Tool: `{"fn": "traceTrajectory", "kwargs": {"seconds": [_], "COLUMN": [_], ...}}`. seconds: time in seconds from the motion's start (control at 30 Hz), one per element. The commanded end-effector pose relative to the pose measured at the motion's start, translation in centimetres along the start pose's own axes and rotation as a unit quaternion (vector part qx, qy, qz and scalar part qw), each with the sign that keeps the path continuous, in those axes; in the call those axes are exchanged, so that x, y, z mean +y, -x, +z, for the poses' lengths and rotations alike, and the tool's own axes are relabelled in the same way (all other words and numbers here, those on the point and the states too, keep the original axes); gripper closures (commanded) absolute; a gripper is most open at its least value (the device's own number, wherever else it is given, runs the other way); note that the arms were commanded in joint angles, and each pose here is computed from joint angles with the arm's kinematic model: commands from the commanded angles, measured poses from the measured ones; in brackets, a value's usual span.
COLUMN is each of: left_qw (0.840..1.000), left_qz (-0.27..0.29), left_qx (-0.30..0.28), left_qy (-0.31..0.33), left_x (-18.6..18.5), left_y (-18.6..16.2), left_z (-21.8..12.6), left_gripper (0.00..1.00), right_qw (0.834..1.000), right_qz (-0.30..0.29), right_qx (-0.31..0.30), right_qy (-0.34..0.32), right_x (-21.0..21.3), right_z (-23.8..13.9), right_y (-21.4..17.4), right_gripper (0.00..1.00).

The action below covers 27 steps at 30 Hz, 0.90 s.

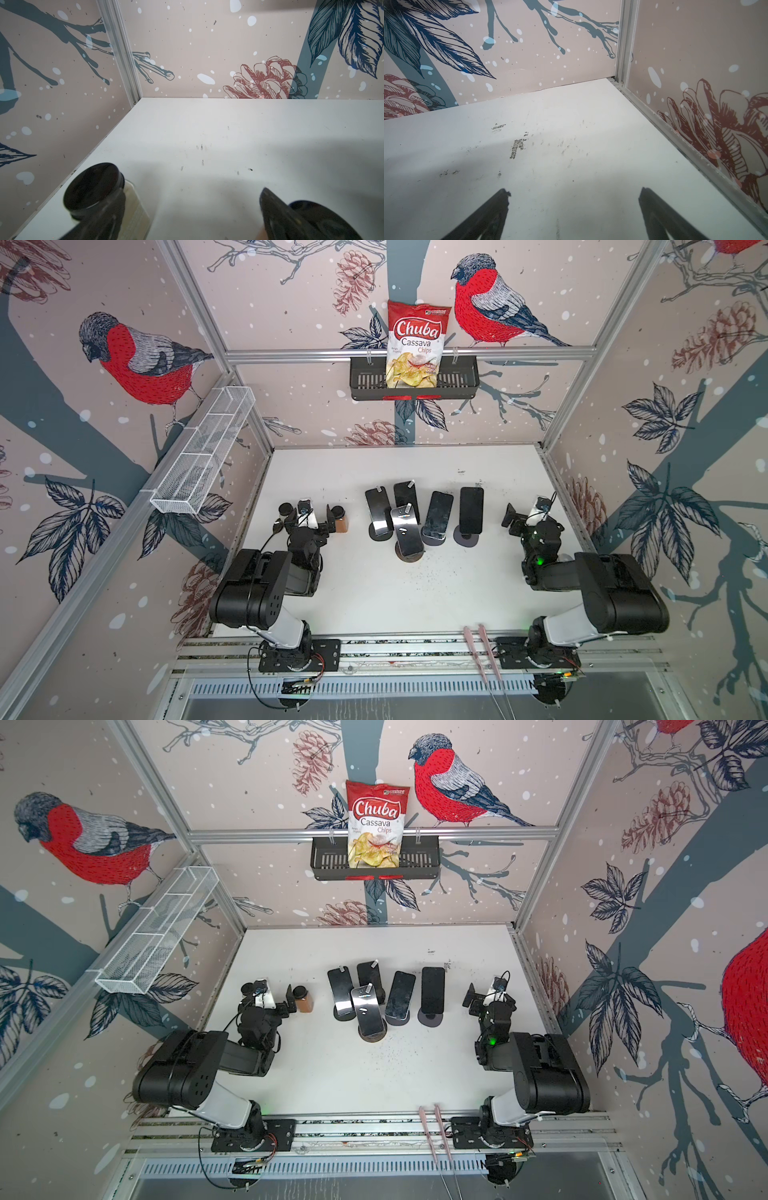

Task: Remove the phone from the phone stand
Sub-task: 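Reach right gripper to the black phone on grey stand while left gripper nears phones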

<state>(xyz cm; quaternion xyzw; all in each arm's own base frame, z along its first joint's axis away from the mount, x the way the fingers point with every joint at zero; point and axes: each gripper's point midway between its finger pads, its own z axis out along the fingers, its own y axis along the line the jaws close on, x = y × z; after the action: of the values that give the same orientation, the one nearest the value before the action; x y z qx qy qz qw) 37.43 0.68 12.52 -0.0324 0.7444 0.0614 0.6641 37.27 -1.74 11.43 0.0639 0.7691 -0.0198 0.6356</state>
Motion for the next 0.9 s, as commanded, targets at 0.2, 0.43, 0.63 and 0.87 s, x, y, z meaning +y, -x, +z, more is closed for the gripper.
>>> {"fn": "traceTrajectory", "kwargs": {"seconds": [0.2, 0.43, 0.63, 0.87], "left_qw": [0.998, 0.998, 0.996, 0.977], "left_qz": [-0.011, -0.023, -0.059, -0.179], "left_qx": [-0.048, -0.045, 0.027, 0.113], "left_qy": [0.024, 0.032, 0.065, -0.008], "left_x": [1.2, 1.6, 1.2, -2.5], "left_y": [2.6, 4.9, 5.6, 4.7], "left_z": [-2.2, -3.3, -3.5, -5.4], "left_gripper": [0.01, 0.01, 0.01, 0.01], "right_qw": [0.999, 0.992, 0.982, 0.982], "right_qz": [0.017, 0.087, 0.127, 0.131], "right_qx": [-0.012, 0.003, 0.047, 0.12], "right_qy": [-0.035, -0.096, -0.132, -0.059], "right_x": [-1.0, -2.6, -1.6, 3.3], "right_z": [0.1, -0.5, -0.6, -1.2], "right_y": [2.9, 5.5, 8.1, 8.9], "right_gripper": [0.01, 0.01, 0.01, 0.01]}}
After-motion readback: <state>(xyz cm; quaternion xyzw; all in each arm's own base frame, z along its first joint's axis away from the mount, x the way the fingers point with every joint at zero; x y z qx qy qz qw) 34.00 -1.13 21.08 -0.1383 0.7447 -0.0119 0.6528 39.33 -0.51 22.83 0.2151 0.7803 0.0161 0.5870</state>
